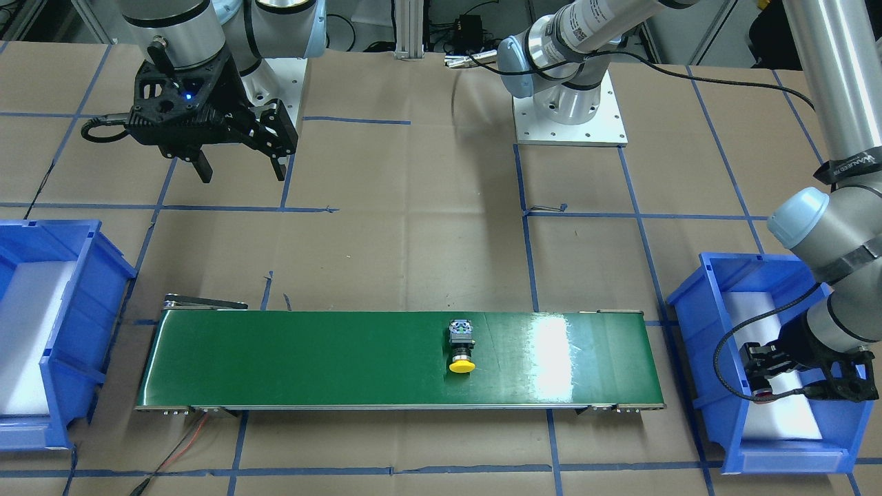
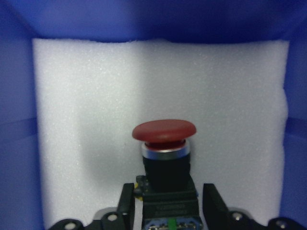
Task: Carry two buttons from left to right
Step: 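Lower the left gripper into the bin and grasp the red-capped button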
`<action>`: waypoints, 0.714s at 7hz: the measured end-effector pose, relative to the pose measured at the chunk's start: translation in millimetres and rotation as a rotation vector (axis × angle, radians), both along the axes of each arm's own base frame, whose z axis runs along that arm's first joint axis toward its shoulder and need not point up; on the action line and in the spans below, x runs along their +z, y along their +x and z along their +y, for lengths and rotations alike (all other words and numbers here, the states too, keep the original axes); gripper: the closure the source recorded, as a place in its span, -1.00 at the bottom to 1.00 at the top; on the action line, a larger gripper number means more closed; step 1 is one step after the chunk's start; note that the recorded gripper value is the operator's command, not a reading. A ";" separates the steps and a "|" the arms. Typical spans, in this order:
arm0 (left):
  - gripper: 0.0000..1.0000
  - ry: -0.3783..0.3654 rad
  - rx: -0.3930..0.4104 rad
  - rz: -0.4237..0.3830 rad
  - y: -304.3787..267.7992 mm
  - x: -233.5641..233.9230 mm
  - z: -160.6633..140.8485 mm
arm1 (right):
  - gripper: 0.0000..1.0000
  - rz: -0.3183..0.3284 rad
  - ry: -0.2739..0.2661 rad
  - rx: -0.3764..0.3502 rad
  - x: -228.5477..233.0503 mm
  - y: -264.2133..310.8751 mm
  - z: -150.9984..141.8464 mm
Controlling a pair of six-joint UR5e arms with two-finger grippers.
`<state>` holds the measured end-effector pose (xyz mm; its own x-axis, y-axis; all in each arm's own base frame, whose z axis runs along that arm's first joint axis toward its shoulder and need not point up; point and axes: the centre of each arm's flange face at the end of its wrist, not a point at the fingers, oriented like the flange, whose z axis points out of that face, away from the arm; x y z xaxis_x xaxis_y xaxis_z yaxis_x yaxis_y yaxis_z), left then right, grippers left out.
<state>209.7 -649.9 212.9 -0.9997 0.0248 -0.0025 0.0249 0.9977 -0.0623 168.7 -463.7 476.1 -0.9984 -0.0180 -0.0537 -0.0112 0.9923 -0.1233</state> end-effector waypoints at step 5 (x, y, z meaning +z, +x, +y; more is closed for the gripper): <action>0.73 -0.006 -0.001 -0.014 -3.1 85.4 8.8 | -1.00 -0.001 0.000 0.001 0.0 0.4 0.1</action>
